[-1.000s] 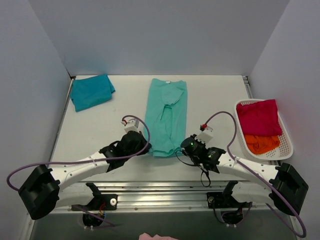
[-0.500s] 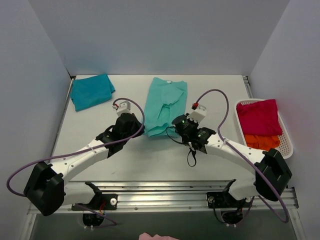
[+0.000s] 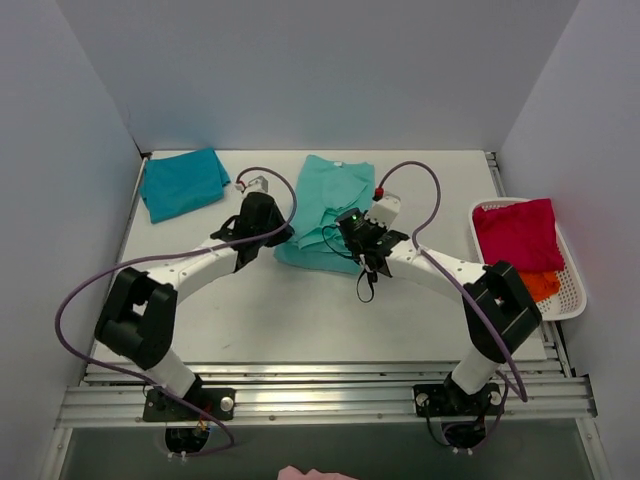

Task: Fold and stack the t-shirts
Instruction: Fold the folded rectangular tshirt in 1/3 of the way

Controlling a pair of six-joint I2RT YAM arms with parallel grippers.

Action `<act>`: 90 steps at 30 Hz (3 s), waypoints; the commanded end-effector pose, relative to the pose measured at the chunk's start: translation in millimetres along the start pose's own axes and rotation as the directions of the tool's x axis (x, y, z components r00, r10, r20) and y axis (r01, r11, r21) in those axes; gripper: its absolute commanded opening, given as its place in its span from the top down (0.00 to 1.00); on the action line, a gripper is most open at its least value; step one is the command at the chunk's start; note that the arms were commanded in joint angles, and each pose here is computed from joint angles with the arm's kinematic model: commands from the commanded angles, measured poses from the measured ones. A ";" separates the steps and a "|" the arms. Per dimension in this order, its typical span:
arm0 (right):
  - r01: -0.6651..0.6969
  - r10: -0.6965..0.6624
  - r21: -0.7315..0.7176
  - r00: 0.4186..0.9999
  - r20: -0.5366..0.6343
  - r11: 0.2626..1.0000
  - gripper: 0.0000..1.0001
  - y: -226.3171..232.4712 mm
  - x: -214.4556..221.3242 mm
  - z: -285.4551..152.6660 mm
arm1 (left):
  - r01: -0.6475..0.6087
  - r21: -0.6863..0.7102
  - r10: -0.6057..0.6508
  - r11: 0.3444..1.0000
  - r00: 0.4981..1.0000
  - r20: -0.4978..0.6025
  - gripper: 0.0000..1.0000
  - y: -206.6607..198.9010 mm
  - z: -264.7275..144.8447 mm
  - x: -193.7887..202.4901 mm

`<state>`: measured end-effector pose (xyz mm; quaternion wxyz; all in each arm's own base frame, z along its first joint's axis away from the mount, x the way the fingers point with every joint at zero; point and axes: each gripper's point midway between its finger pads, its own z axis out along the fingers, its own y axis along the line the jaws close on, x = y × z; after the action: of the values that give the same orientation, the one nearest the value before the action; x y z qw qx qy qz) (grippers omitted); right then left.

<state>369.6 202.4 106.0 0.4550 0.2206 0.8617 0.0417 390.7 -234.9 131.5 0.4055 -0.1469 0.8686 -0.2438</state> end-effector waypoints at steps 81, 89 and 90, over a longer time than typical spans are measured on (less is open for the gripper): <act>-0.037 0.024 -0.180 0.997 -0.074 0.983 1.00 112.3 -23.5 135.4 | 0.112 0.298 -0.141 0.948 0.987 0.077 0.05 43.6 81.6 -142.7; -0.147 0.149 -0.107 0.989 0.012 0.983 1.00 78.3 -113.6 198.2 | 0.109 0.302 -0.142 0.947 0.986 0.088 0.05 42.4 69.5 -144.7; -0.155 0.157 -0.117 0.987 0.016 0.981 1.00 78.7 -121.5 195.7 | 0.107 0.303 -0.141 0.947 0.985 0.095 0.05 41.0 66.1 -146.3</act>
<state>597.3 234.3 90.3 0.4666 0.2410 0.8392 0.1416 529.9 -158.9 114.4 0.4058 -0.1740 0.8173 -0.3702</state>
